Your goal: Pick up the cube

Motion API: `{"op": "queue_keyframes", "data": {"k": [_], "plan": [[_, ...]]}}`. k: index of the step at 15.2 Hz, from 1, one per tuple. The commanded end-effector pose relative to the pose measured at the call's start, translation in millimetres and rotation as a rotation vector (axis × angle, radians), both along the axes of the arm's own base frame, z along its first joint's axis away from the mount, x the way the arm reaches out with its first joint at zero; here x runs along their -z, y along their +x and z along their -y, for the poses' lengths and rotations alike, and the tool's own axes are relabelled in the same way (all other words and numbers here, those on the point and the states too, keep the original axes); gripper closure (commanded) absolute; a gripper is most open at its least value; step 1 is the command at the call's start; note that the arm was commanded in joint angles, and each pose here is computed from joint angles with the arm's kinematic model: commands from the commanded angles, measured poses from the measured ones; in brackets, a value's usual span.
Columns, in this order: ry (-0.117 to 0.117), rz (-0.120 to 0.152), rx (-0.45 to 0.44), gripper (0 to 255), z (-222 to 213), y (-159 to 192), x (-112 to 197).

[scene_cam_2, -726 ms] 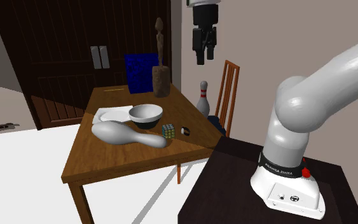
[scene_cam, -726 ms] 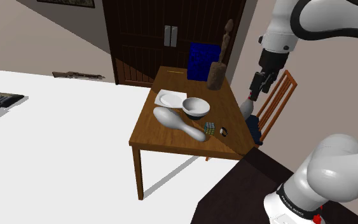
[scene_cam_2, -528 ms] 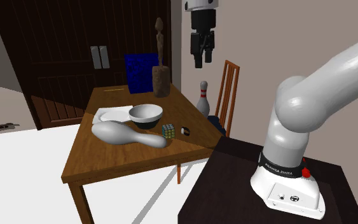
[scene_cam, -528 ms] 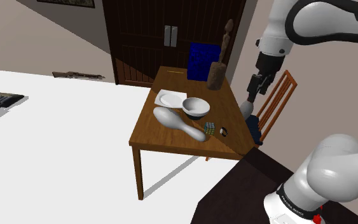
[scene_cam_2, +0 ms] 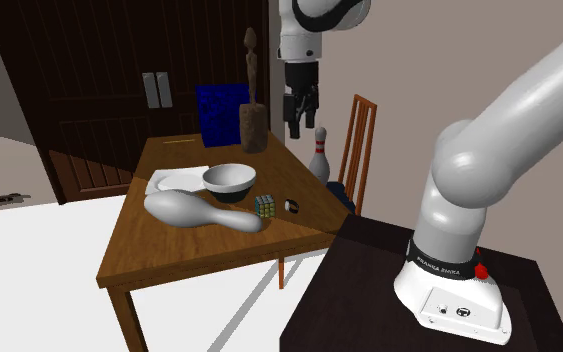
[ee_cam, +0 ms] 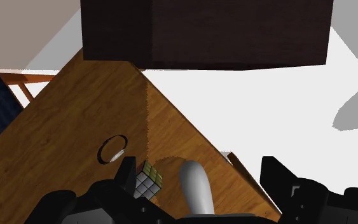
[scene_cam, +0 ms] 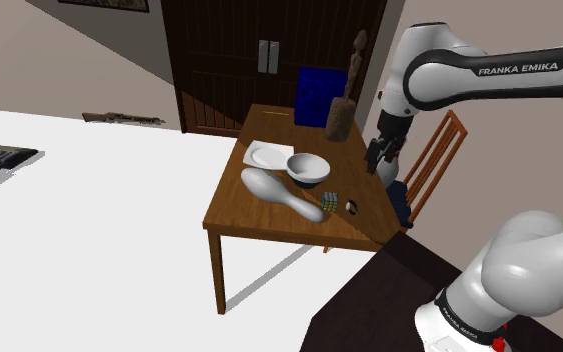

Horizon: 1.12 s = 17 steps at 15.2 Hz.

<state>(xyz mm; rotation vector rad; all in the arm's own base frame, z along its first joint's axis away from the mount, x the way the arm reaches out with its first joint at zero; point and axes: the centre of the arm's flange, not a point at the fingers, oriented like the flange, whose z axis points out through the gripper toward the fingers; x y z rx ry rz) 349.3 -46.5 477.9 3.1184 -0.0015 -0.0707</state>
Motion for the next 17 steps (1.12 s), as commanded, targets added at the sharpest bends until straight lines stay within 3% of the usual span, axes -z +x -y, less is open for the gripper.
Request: {"op": "queue_keyframes", "data": {"k": [1, 17], "plan": [[0.001, 0.007, 0.0, 0, 5.7, 11.2, 23.8], [0.009, 0.041, -0.001, 0, 65.2, 115.5, 194.6]]}}
